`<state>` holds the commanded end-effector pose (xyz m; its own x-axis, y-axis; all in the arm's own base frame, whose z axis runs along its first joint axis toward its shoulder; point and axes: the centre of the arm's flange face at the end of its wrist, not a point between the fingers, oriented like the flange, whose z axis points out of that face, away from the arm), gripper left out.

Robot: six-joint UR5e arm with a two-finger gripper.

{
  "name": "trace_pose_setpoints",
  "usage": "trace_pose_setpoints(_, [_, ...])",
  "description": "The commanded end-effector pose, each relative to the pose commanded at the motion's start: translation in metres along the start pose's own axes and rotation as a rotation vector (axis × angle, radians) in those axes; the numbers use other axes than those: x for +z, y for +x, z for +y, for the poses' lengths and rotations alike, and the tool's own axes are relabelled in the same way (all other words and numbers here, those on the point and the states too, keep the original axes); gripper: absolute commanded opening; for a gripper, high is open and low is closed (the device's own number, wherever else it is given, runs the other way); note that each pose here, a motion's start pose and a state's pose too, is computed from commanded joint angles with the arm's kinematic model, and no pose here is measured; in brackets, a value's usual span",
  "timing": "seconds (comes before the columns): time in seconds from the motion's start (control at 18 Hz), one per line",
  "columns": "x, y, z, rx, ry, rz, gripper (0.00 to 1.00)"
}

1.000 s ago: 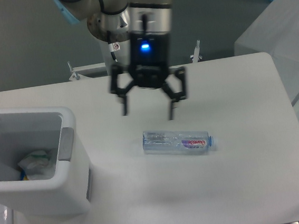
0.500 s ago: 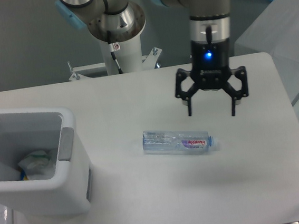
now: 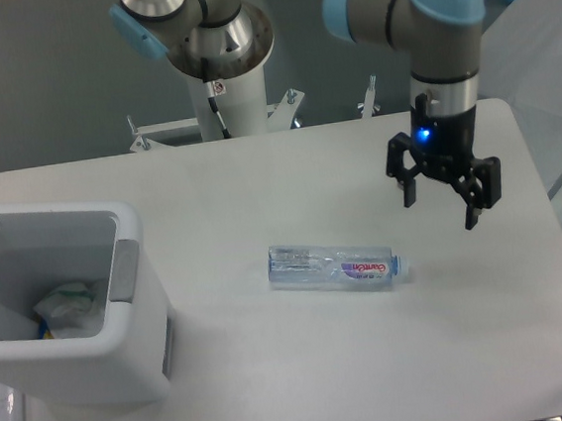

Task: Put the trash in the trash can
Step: 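Move the open gripper over the clear water bottle's capped end, then lower the gripper and close it around the bottle's cap end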

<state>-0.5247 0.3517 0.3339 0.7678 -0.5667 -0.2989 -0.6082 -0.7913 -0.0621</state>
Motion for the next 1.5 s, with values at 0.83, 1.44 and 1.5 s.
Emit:
trace_pose_setpoints(0.83, [0.119,0.005,-0.038,0.228,-0.055,0.197,1.0])
trace_pose_setpoints(1.44, [0.137,0.032,-0.061,0.268,-0.059,0.255,0.97])
trace_pose_setpoints(1.5, [0.136,0.033,-0.06,0.267,-0.06,0.255,0.96])
